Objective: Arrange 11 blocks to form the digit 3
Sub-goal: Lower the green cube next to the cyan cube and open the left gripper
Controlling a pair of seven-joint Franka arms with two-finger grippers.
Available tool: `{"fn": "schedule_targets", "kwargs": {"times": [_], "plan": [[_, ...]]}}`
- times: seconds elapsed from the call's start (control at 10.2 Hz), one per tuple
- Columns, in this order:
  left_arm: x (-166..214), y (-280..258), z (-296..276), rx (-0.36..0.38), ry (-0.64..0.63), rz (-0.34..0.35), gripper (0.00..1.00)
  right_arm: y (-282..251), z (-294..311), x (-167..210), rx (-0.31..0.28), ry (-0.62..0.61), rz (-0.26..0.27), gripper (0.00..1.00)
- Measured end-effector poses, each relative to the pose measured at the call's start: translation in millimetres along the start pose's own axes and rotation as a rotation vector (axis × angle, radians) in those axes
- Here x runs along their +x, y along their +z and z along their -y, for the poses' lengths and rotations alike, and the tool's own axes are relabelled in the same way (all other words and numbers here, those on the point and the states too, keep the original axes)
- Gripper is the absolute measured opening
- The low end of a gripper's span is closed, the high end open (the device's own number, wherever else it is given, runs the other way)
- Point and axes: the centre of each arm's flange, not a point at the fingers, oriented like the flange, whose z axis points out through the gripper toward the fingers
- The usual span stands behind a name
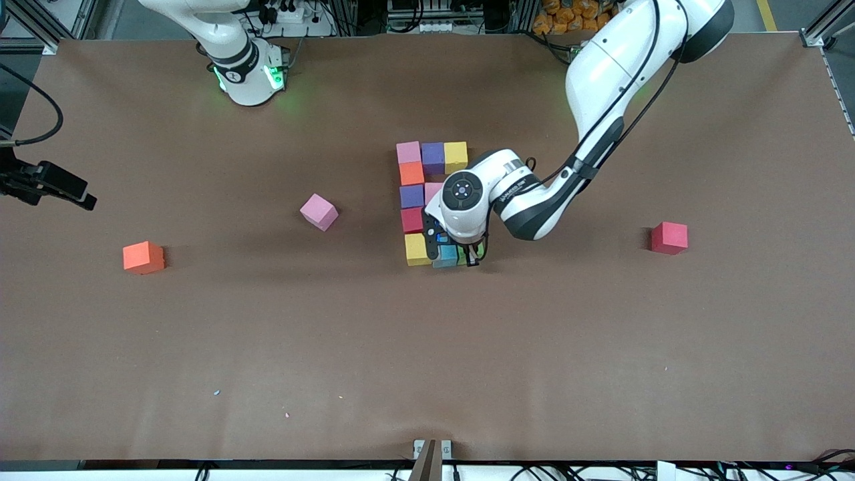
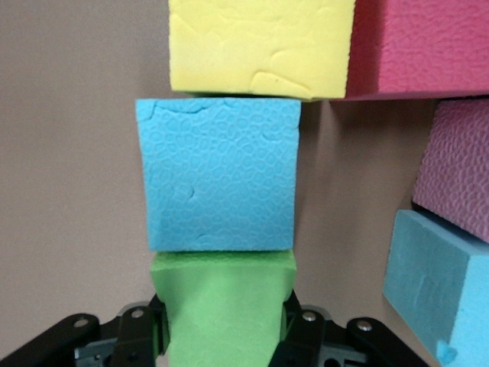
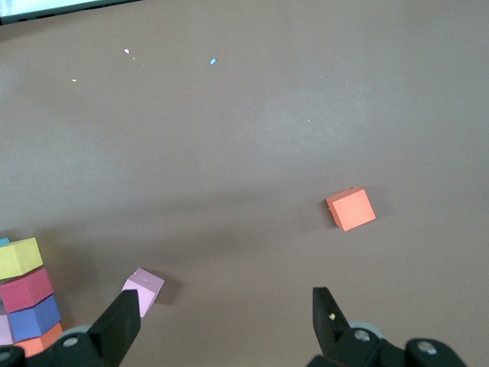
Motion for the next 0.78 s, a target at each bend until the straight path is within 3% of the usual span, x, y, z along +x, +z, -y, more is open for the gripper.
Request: {"fn": "schedule_targets", "kwargs": {"times": [0.2, 0.39, 0.49, 0.59, 0.69, 0.78], "plan": [[1.2, 0.1, -0.7, 0.004, 0.002, 0.006, 0.54, 0.0, 0.0, 0.0, 0.0, 0.0, 0.0, 1.0], [0.6, 1.4, 0.2, 0.003, -0.047, 0.007, 0.61, 0.0, 0.0, 0.0, 0.0, 0.0, 0.0, 1.0], [-0.5, 3.9, 1.1, 0.002, -0.064, 0.01, 0.73, 0.0, 0.0, 0.0, 0.0, 0.0, 0.0, 1.0], [-1.1, 5.1, 2.2, 0.002, -0.069, 0.01, 0.91, 0.0, 0.0, 0.0, 0.0, 0.0, 0.0, 1.0], [-0.3, 2.4, 3.7, 0.007, -0.072, 0.005, 1.0, 0.0, 0.0, 0.0, 0.0, 0.0, 0.0, 1.0], [2.1, -3.5, 5.0, 0.014, -0.072, -0.004, 1.0, 0.0, 0.0, 0.0, 0.0, 0.0, 0.0, 1.0]]}}
